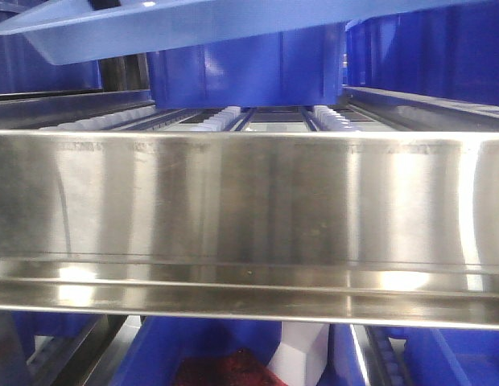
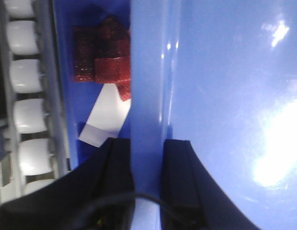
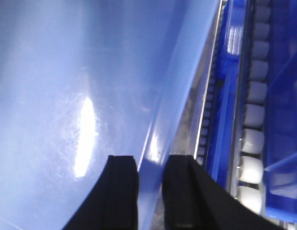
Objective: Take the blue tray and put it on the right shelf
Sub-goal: 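Lower the tray onto the roller shelf and open both grippers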
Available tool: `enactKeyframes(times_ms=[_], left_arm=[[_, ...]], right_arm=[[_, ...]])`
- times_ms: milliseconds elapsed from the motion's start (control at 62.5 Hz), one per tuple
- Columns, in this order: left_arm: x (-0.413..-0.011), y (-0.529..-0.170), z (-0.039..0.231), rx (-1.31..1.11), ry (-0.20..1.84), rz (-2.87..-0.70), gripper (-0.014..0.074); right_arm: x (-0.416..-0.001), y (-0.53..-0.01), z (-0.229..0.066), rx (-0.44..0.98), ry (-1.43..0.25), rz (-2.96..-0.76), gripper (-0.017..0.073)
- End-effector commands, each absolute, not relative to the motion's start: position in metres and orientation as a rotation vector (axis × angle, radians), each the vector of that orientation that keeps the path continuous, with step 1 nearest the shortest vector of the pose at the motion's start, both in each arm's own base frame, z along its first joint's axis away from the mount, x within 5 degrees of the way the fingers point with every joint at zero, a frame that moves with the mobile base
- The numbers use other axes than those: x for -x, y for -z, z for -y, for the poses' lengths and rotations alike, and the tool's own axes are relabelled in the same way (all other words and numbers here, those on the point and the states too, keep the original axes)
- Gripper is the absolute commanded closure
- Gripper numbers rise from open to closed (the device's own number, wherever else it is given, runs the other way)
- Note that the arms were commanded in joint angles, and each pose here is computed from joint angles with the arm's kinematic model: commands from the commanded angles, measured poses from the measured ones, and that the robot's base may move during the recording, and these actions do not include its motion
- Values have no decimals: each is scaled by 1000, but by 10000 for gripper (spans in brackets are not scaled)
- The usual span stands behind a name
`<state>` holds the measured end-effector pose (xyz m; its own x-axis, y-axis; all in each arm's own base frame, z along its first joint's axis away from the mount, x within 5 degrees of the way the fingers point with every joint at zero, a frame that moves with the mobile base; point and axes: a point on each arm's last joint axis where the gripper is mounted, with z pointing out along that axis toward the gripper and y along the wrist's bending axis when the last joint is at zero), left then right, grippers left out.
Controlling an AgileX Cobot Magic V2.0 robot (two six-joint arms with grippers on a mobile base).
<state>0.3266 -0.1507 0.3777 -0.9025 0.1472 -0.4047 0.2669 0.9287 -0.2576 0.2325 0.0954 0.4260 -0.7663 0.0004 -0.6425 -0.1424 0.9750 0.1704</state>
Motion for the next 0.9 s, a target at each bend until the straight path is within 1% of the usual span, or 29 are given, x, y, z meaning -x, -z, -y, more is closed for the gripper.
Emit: enactKeyframes(times_ms=[0,224,304,336,416,480,528,544,560,592,624,639,687,783,831,879], left_arm=[[-312,-399,143,-311,447,-2703,642],[-321,-397,127,-240,421,-2702,642],[-325,-393,125,-258,412,-2711,639],[-327,-390,125,-270,405,-2722,637],[-331,-384,126,-295,409,-2733,598],[-333,-382,127,-298,407,-2740,540],[-334,-381,127,-303,405,-2742,480],[-334,-380,127,-312,403,-2742,446],[-334,-380,127,-316,402,-2742,434],[-335,-379,127,-324,400,-2742,382],[-335,-379,127,-324,398,-2742,312],[-335,-379,127,-323,395,-2739,298],[-336,-379,126,-323,385,-2735,212],[-335,-379,126,-323,384,-2739,67],[-335,-379,126,-323,384,-2741,41],[-334,-381,126,-323,384,-2737,40]], right_arm=[[-243,-434,-108,125,-401,-2347,502],[-283,-393,-126,128,-359,-2475,501],[-292,-383,-130,132,-348,-2505,493],[-294,-379,-131,131,-344,-2515,480],[-300,-371,-133,148,-329,-2538,372],[-302,-368,-134,160,-322,-2546,248],[-303,-367,-134,162,-315,-2548,148],[-303,-366,-134,163,-311,-2548,100],[-303,-366,-134,164,-309,-2548,85],[-304,-367,-133,166,-301,-2545,27],[-304,-367,-133,169,-290,-2542,-33],[-304,-367,-133,169,-288,-2541,-43],[-305,-367,-132,174,-272,-2538,-83],[-304,-369,-131,173,-274,-2533,-69],[-302,-371,-131,173,-276,-2525,-69],[-299,-375,-130,172,-281,-2513,-69]])
